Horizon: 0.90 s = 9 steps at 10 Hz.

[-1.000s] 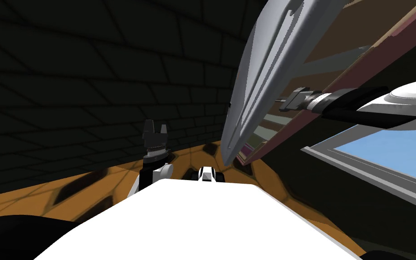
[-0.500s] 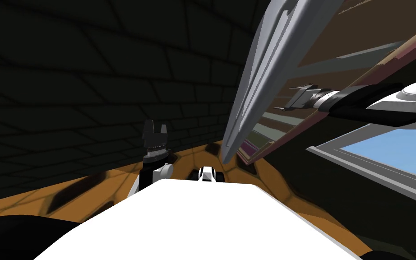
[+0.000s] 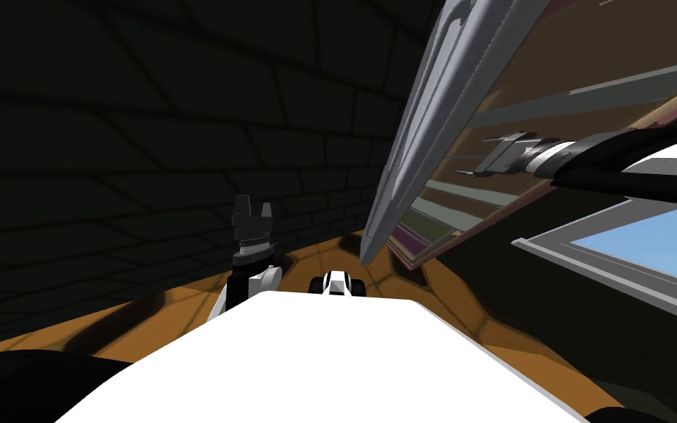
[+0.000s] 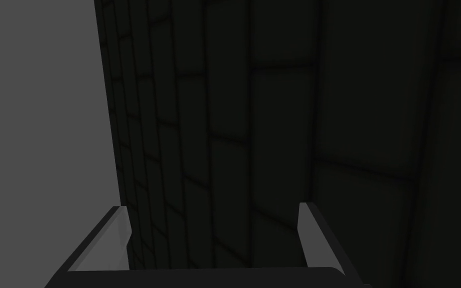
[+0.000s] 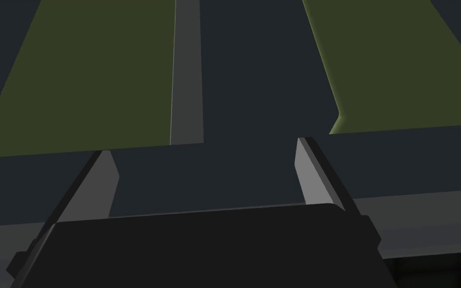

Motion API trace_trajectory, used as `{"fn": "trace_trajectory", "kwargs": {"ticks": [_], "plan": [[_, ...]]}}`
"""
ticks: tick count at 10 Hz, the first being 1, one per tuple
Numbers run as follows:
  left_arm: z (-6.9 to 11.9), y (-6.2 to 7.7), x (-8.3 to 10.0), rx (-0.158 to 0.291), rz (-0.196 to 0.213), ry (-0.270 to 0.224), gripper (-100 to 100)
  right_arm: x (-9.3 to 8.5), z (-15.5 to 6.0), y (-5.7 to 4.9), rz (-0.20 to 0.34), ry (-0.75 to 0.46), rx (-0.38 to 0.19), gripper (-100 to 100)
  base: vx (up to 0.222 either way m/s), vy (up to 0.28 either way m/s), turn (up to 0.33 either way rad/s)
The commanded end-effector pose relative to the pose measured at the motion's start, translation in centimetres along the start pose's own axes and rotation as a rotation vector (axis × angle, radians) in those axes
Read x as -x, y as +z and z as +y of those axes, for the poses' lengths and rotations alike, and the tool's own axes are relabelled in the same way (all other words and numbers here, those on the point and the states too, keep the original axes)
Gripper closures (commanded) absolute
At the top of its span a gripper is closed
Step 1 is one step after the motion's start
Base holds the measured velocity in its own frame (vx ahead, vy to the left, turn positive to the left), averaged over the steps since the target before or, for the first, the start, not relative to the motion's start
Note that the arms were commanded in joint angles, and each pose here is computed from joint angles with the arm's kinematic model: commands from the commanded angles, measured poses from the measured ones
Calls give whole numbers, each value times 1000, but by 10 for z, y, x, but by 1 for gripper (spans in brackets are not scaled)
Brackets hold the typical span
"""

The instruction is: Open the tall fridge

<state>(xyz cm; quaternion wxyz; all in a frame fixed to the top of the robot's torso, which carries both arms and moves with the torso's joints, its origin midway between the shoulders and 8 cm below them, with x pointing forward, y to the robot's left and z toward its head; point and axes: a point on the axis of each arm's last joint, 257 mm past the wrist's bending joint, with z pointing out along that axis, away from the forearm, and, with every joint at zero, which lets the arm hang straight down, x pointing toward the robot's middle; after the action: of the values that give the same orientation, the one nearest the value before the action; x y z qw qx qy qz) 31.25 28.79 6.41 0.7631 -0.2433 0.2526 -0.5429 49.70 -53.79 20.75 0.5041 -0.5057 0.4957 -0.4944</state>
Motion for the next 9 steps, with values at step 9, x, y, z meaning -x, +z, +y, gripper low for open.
{"fn": "trace_trajectory", "kwargs": {"ticks": [9], "plan": [[0,0,0,0,0,0,0,-90,-67,-80,65,459,-232,-100,5,-34,51]]}}
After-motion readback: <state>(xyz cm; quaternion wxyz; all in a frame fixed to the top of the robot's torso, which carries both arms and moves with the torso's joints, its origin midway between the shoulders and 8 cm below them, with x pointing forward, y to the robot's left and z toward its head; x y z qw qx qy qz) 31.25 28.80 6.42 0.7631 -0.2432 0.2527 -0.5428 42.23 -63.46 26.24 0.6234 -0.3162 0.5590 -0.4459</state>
